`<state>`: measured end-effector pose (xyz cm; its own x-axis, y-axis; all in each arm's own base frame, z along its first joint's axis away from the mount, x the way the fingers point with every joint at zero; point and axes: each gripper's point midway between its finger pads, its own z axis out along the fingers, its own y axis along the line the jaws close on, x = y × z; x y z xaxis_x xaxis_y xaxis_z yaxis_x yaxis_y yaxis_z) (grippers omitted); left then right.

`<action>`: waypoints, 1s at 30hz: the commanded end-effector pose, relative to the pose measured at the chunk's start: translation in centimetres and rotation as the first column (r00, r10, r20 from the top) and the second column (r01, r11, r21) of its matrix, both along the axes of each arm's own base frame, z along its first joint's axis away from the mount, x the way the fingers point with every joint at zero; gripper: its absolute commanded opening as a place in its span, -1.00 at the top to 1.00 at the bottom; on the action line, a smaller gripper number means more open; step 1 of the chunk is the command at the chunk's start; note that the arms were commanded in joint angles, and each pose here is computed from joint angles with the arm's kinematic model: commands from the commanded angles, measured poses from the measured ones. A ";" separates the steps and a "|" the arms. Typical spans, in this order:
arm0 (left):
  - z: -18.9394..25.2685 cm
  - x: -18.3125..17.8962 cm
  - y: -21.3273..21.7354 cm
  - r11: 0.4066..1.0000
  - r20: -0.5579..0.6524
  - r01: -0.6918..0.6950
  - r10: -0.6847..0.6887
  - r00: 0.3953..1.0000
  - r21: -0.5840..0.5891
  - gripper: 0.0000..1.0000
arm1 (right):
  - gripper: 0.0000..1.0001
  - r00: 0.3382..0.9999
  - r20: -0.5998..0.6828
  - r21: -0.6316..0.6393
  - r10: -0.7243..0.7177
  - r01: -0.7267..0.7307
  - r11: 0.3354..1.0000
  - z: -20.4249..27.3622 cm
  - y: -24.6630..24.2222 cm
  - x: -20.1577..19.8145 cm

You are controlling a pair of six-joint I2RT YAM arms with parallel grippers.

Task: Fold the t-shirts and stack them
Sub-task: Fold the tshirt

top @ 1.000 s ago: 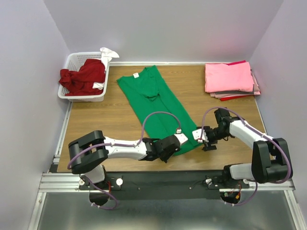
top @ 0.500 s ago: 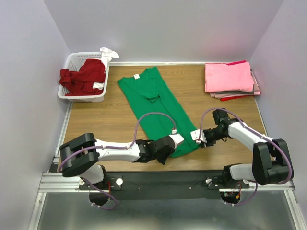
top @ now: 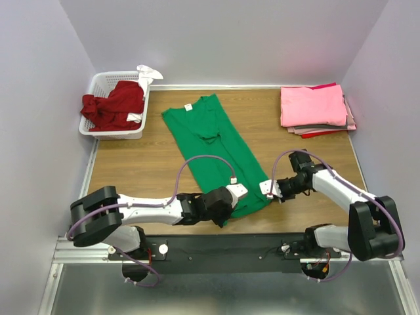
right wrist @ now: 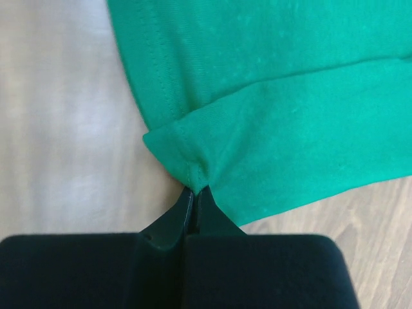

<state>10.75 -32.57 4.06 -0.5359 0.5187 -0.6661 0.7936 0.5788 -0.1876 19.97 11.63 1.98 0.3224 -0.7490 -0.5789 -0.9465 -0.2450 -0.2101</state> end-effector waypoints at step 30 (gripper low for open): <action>9.1 16.4 5.5 0.903 0.087 -0.318 0.355 0.931 -0.289 1.00 | 0.99 0.966 -0.073 0.153 -0.249 0.257 0.954 11.6 8.6 15.5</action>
<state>24.19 -27.10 11.41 -0.5888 0.1415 -0.7958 0.5796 0.7601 -0.2938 30.09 18.44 12.58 0.1249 -0.6958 -0.7072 -0.9906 -0.0474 -0.1284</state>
